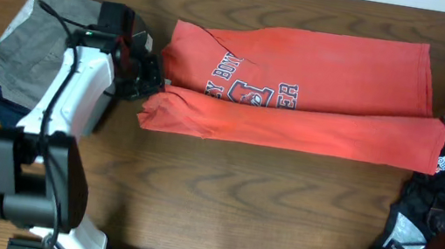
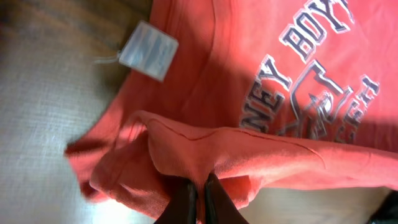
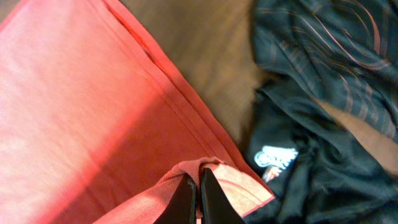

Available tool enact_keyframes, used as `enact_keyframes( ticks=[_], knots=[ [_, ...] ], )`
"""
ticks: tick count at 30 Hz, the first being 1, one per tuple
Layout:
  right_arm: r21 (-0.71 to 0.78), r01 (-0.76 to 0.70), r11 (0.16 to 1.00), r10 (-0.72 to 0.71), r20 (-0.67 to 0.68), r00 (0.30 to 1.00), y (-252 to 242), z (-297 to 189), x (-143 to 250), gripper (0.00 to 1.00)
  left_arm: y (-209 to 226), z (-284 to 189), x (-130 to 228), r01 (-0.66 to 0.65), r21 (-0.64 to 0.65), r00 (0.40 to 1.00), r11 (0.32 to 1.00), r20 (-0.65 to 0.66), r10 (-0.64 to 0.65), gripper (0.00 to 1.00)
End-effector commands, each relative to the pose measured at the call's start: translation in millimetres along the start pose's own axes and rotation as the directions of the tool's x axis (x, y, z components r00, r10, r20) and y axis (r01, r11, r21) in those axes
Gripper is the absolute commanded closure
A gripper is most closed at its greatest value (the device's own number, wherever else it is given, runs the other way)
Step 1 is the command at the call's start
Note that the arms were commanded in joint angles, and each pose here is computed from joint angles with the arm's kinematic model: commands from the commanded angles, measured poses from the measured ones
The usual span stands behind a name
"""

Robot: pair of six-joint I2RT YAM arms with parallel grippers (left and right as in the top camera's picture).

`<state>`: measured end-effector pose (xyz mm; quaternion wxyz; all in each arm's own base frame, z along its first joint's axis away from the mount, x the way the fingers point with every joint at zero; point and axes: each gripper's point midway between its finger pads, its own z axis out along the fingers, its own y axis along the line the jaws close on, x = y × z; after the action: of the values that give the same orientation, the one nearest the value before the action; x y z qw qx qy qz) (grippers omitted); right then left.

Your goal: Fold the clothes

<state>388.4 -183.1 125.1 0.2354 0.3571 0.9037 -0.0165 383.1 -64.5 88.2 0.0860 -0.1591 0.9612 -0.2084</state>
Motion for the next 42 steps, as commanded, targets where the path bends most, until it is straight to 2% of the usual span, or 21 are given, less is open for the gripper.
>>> enact_keyframes(
  ticks=[1,12,13,15,16,17,20,26,35,42],
  knots=[
    [-0.014,0.024,1.0,-0.023,0.009,1.0,7.6,7.9,0.0,0.95,7.1,9.7,-4.0,0.012,-0.014,1.0,1.0,0.001,-0.012,0.94],
    [-0.014,0.026,1.0,-0.026,-0.027,0.999,10.6,41.2,5.8,0.98,4.2,15.1,-15.1,-0.005,0.0,0.999,1.0,0.036,0.005,0.93],
    [-0.012,0.025,1.0,-0.026,-0.036,0.999,10.1,44.4,7.8,0.98,3.4,15.0,-17.1,-0.008,0.004,0.999,1.0,0.044,0.008,0.84],
    [-0.003,0.026,1.0,-0.026,-0.064,0.998,7.7,48.6,14.4,0.96,1.9,14.8,-20.6,-0.015,0.009,0.998,1.0,0.058,0.014,0.4],
    [0.001,0.026,1.0,-0.026,-0.075,0.997,6.8,49.0,17.0,0.95,1.5,14.8,-21.2,-0.016,0.011,0.998,1.0,0.061,0.015,0.32],
    [0.004,0.026,1.0,-0.026,-0.084,0.996,5.9,48.8,19.3,0.94,1.7,14.8,-21.1,-0.015,0.01,0.998,1.0,0.06,0.014,0.29],
    [0.021,0.031,0.999,-0.028,-0.137,0.99,0.9,47.3,31.9,0.94,5.5,15.0,-11.6,0.001,-0.004,1.0,1.0,0.022,-0.001,0.28],
    [0.101,0.071,0.992,-0.04,-0.277,0.96,-19.7,45.0,68.0,0.94,19.1,14.1,31.0,0.054,-0.073,0.988,0.996,-0.139,-0.064,0.29],
    [0.109,0.067,0.992,-0.04,-0.237,0.971,-25.3,72.2,77.3,0.71,18.2,32.9,49.5,0.008,-0.088,0.985,0.996,-0.169,-0.023,0.28],
    [0.103,0.025,0.994,-0.005,-0.188,0.982,-24.8,83.2,76.4,0.67,25.5,34.5,46.1,-0.012,-0.143,0.989,0.99,-0.144,-0.009,0.28]
  ],
)
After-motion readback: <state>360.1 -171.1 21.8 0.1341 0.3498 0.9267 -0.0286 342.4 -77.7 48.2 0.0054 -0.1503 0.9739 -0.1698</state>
